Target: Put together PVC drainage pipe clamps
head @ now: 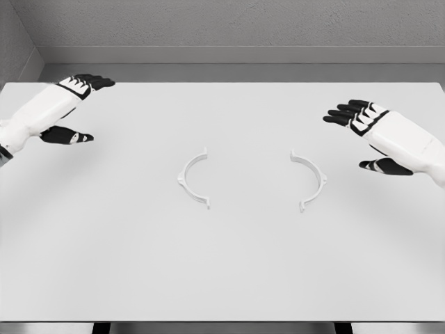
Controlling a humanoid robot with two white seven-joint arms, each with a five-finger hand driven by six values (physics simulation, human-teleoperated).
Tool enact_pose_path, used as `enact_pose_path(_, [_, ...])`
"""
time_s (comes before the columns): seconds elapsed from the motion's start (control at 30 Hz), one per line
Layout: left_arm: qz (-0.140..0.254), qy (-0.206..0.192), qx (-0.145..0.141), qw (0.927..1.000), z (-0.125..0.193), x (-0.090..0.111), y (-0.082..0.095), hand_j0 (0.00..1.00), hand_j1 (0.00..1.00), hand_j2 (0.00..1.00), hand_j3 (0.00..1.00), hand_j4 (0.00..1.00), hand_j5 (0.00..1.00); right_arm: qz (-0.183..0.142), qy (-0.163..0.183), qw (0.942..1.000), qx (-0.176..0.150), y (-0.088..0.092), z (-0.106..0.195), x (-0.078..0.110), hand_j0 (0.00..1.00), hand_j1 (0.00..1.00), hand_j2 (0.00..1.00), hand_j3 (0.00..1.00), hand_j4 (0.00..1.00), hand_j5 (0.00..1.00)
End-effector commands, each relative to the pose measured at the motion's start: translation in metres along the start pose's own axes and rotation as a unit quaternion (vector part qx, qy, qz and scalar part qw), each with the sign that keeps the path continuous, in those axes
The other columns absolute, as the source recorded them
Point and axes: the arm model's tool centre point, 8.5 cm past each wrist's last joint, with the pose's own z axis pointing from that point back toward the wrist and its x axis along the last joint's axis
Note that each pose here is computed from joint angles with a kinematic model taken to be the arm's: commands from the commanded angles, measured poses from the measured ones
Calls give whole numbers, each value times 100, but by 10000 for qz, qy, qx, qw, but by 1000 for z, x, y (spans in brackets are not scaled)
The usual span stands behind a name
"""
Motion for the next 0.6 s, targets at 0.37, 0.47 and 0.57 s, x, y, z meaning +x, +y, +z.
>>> enact_pose_path(0.37, [379, -284, -179, 9987, -15, 23, -39, 100, 100, 100, 100, 100, 100, 57, 172, 9978, 633, 49, -30, -14, 100, 100, 100, 100, 100, 100])
enact_pose_path(0.47, [372, -347, -217, 9985, -13, 28, -41, 100, 100, 100, 100, 100, 100, -109, 352, 9959, 826, 66, -37, -30, 100, 100, 100, 100, 100, 100])
enact_pose_path(0.57, [445, -446, -382, 9973, -16, 35, -54, 100, 100, 100, 100, 100, 100, -210, 369, 9943, 983, 80, -45, -33, 100, 100, 100, 100, 100, 100])
